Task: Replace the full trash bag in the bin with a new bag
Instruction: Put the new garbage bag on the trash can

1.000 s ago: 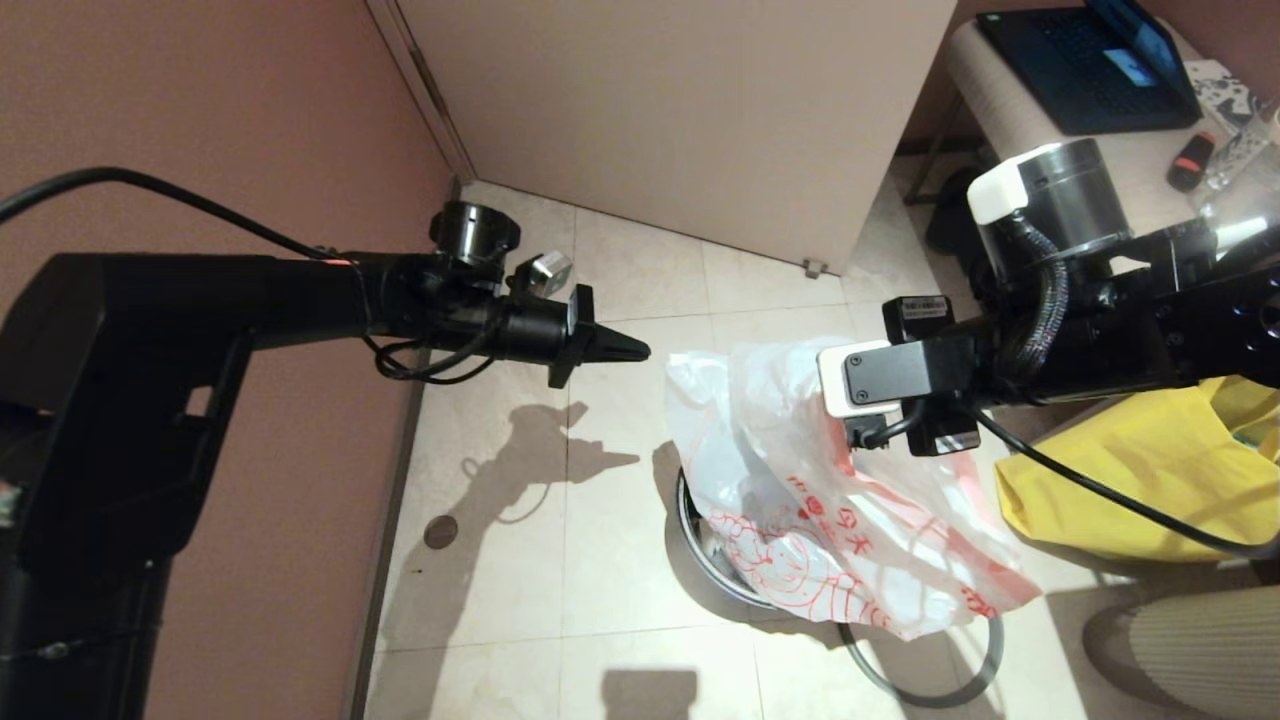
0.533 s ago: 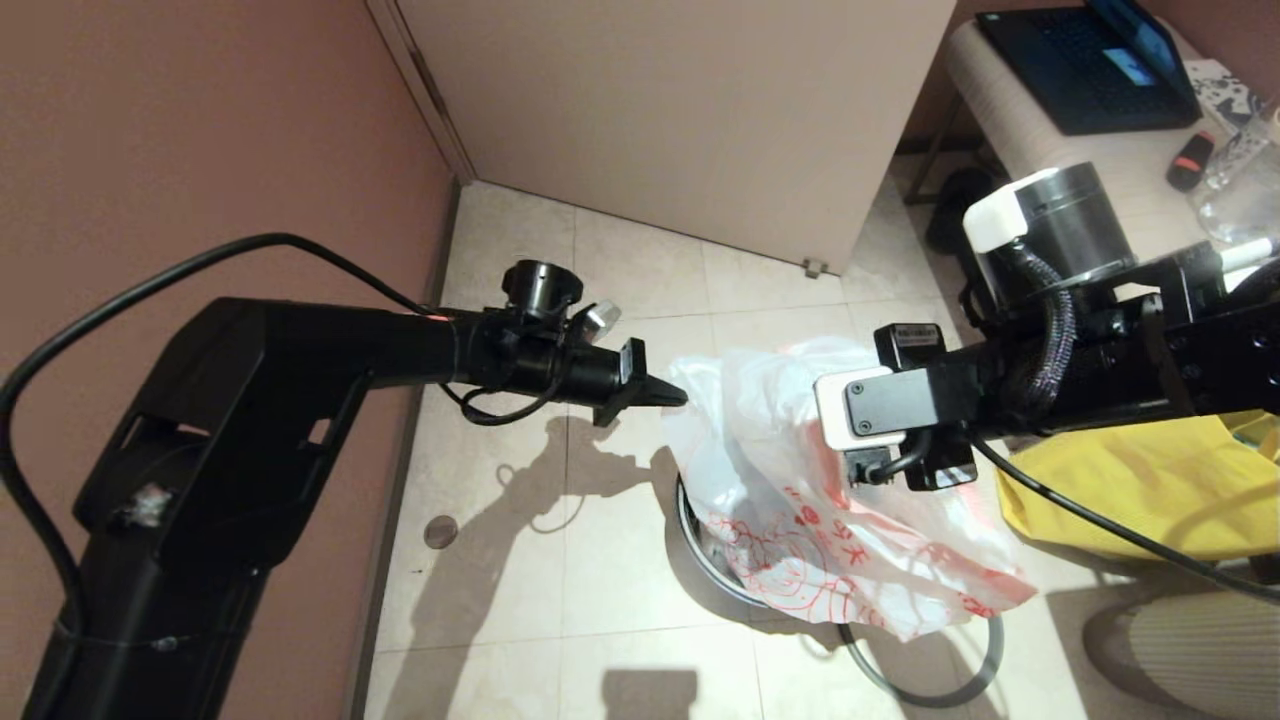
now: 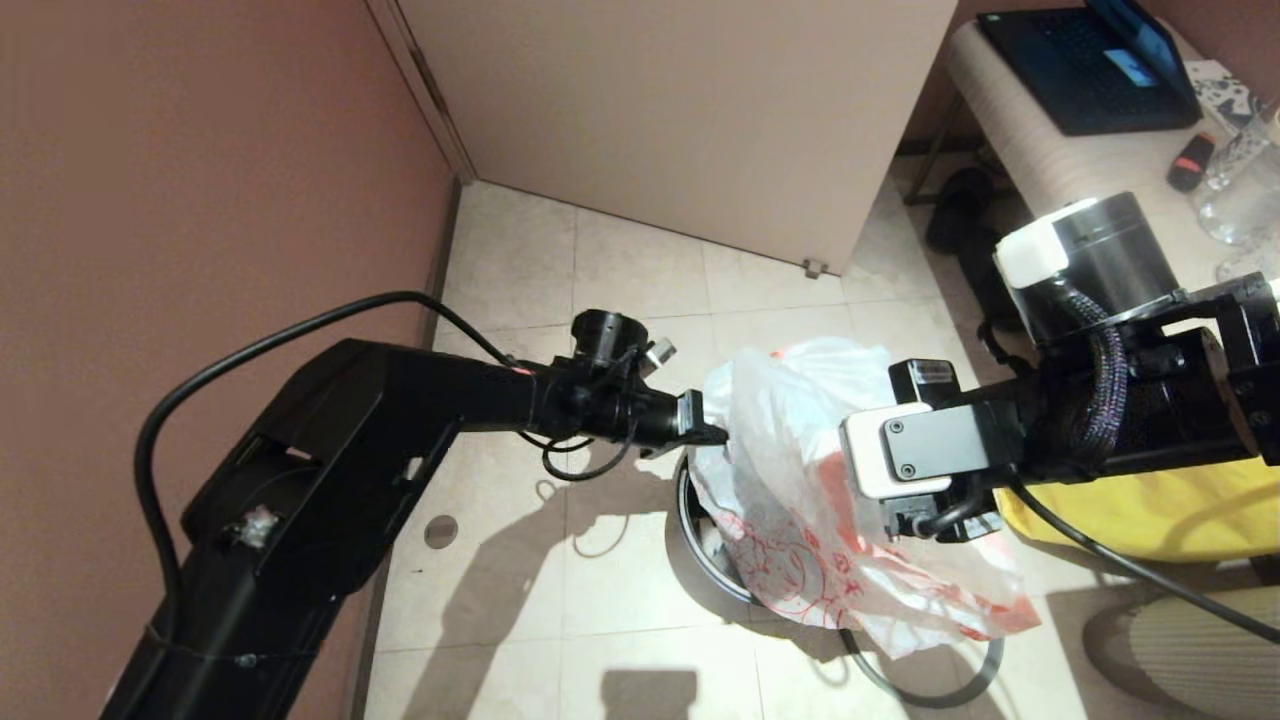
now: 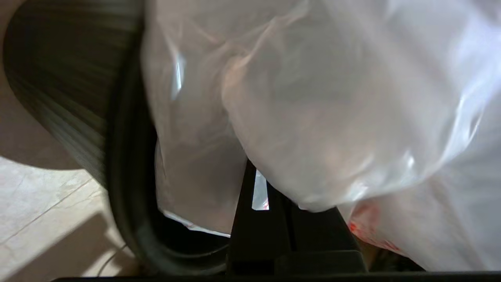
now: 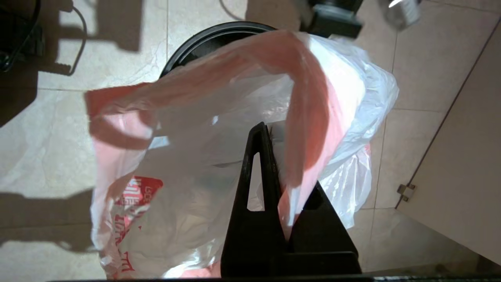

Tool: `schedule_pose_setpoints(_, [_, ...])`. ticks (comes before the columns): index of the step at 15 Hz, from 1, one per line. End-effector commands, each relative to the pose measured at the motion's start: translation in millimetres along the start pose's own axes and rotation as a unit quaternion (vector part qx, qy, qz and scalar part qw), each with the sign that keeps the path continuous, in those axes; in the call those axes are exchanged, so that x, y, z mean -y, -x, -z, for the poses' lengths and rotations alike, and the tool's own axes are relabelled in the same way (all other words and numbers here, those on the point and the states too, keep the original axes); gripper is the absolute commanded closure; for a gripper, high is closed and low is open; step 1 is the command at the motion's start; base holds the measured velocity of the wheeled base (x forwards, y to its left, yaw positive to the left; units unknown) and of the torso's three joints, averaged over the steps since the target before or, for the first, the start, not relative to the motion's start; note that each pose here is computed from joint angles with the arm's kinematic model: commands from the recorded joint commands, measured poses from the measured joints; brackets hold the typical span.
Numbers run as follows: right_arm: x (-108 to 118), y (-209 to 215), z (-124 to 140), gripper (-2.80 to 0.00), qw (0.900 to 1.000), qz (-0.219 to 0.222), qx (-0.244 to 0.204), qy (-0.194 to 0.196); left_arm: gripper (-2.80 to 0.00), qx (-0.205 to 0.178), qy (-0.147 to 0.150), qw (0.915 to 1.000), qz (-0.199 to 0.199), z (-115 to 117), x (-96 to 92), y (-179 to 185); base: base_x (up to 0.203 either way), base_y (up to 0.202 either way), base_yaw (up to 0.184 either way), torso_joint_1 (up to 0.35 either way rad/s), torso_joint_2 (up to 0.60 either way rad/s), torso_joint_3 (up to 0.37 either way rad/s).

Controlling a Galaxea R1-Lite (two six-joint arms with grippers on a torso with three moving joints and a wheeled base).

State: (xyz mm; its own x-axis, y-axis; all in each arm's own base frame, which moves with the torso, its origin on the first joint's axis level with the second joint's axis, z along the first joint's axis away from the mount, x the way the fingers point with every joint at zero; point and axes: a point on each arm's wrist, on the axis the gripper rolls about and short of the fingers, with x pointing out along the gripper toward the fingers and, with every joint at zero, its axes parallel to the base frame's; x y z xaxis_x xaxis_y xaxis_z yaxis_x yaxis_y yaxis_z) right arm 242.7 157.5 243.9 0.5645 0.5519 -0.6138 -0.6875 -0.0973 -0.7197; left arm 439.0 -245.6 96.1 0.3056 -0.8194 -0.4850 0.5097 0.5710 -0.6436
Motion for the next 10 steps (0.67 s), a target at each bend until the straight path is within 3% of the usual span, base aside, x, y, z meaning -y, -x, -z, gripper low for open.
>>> schedule_pose_setpoints(1, [-0.7, 4.3, 0.1, 0.00, 1.000, 0.002, 0.005, 0.001, 0.00, -0.025, -0.023, 0.9988, -0.036, 24.1, -4.8, -29.5, 0.000, 0.000, 0.000, 0.000, 0.00, 0.000])
schedule_pose_setpoints(5, [-2.5, 1.8, 3.8, 0.00, 1.000, -0.004, 0.001, -0.004, 0.00, -0.069, -0.101, 0.9874, -0.100, 59.1, -5.3, -64.8, 0.000, 0.000, 0.000, 0.000, 0.00, 0.000])
schedule_pose_setpoints(8, [-3.6, -3.0, 6.4, 0.00, 1.000, -0.011, -0.003, -0.007, 0.00, -0.075, -0.143, 0.9716, -0.173, 75.0, -13.1, -87.6, 0.000, 0.000, 0.000, 0.000, 0.00, 0.000])
schedule_pose_setpoints(10, [-3.1, -11.4, 9.5, 0.00, 1.000, -0.012, -0.006, -0.010, 0.00, -0.071, -0.155, 0.9684, -0.182, 72.8, -12.7, -86.0, 0.000, 0.000, 0.000, 0.000, 0.00, 0.000])
